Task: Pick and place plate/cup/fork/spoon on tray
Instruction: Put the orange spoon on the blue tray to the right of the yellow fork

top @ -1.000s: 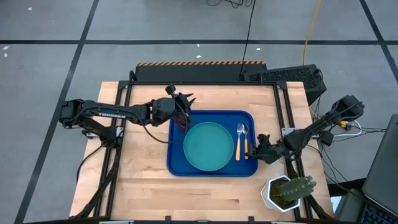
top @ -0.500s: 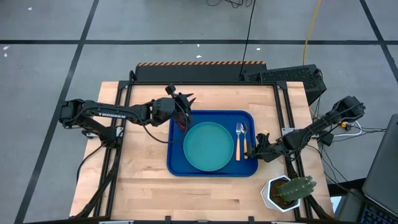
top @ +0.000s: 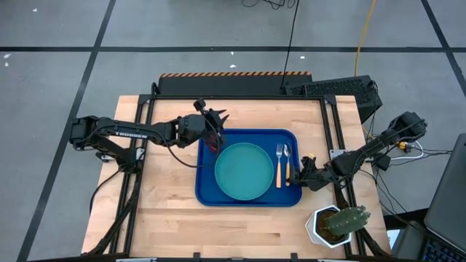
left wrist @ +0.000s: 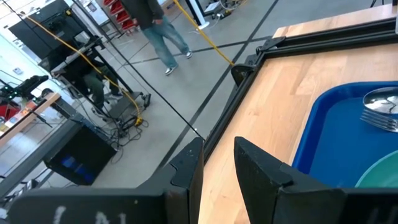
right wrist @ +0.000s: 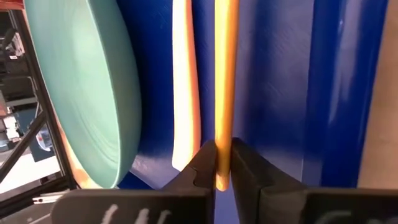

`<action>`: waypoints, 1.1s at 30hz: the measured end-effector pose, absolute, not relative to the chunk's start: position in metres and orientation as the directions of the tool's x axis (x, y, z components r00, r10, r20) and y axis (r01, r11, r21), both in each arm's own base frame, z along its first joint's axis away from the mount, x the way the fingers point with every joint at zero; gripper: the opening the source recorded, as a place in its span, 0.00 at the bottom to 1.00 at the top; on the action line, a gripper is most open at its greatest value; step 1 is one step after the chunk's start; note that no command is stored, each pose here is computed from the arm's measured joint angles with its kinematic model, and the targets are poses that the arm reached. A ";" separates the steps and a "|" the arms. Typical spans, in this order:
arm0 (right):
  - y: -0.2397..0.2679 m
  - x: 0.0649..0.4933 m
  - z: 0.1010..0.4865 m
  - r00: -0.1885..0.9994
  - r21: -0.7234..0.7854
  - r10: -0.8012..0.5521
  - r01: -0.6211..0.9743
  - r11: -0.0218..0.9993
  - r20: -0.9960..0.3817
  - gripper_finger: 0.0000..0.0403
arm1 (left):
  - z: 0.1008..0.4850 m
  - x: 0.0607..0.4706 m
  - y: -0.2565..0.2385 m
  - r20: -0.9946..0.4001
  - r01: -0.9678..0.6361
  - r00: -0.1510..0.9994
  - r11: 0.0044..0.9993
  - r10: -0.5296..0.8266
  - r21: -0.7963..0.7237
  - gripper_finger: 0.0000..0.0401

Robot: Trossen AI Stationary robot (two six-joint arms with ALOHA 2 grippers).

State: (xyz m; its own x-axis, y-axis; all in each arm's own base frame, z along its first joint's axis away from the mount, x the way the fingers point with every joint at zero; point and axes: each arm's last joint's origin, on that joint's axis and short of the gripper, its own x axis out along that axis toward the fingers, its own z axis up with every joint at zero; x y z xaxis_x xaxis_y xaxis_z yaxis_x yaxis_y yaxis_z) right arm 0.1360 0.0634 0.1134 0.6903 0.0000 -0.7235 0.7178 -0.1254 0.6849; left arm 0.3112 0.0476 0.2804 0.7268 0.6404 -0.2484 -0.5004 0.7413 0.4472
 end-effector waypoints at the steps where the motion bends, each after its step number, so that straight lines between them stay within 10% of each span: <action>1: 0.064 0.136 0.113 0.690 0.685 0.002 0.718 -0.126 -0.724 0.04 | 0.280 0.311 0.048 -0.250 -0.500 0.726 0.742 0.640 0.448 0.24; 14: 0.064 0.134 0.112 0.677 0.670 0.001 0.728 -0.144 -0.736 0.25 | 0.280 0.311 0.048 -0.251 -0.501 0.726 0.742 0.640 0.446 0.24; 33: 0.070 0.138 0.117 0.689 0.691 0.150 0.721 -0.044 -0.709 0.27 | 0.280 0.311 0.047 -0.250 -0.504 0.727 0.744 0.640 0.439 0.24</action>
State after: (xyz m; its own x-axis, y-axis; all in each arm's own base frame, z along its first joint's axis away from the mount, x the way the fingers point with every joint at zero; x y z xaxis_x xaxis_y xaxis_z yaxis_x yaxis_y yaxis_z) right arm 0.1382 0.0700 0.1168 0.6888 0.1502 -0.7093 0.7214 -0.0443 0.6911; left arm 0.3111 0.0472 0.2802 0.7268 0.6395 -0.2505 -0.5036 0.7442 0.4388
